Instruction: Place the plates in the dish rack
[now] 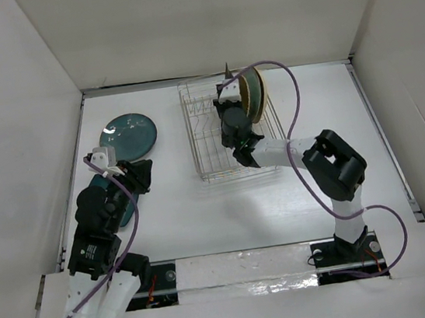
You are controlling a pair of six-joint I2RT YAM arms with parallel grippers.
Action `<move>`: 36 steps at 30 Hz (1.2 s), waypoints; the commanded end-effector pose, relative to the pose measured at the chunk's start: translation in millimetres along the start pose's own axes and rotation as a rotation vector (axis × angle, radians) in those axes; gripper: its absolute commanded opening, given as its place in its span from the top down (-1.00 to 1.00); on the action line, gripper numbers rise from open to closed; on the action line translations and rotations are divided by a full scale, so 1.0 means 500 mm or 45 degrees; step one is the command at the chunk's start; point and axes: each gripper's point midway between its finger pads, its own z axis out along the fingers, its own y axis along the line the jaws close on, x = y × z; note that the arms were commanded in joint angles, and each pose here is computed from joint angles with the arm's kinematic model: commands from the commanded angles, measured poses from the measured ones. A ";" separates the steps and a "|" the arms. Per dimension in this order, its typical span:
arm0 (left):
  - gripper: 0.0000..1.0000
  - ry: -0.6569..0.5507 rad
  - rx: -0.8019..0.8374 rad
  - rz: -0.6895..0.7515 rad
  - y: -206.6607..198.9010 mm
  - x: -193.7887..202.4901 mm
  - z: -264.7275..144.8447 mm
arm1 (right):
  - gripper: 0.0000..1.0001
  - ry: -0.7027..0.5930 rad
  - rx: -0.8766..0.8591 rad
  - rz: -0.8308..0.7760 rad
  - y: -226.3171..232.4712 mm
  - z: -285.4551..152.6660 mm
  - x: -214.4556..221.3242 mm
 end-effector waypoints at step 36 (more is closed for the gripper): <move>1.00 -0.316 -0.209 -0.183 0.001 -0.208 -0.104 | 0.85 0.698 -1.344 0.534 0.540 -0.536 -0.074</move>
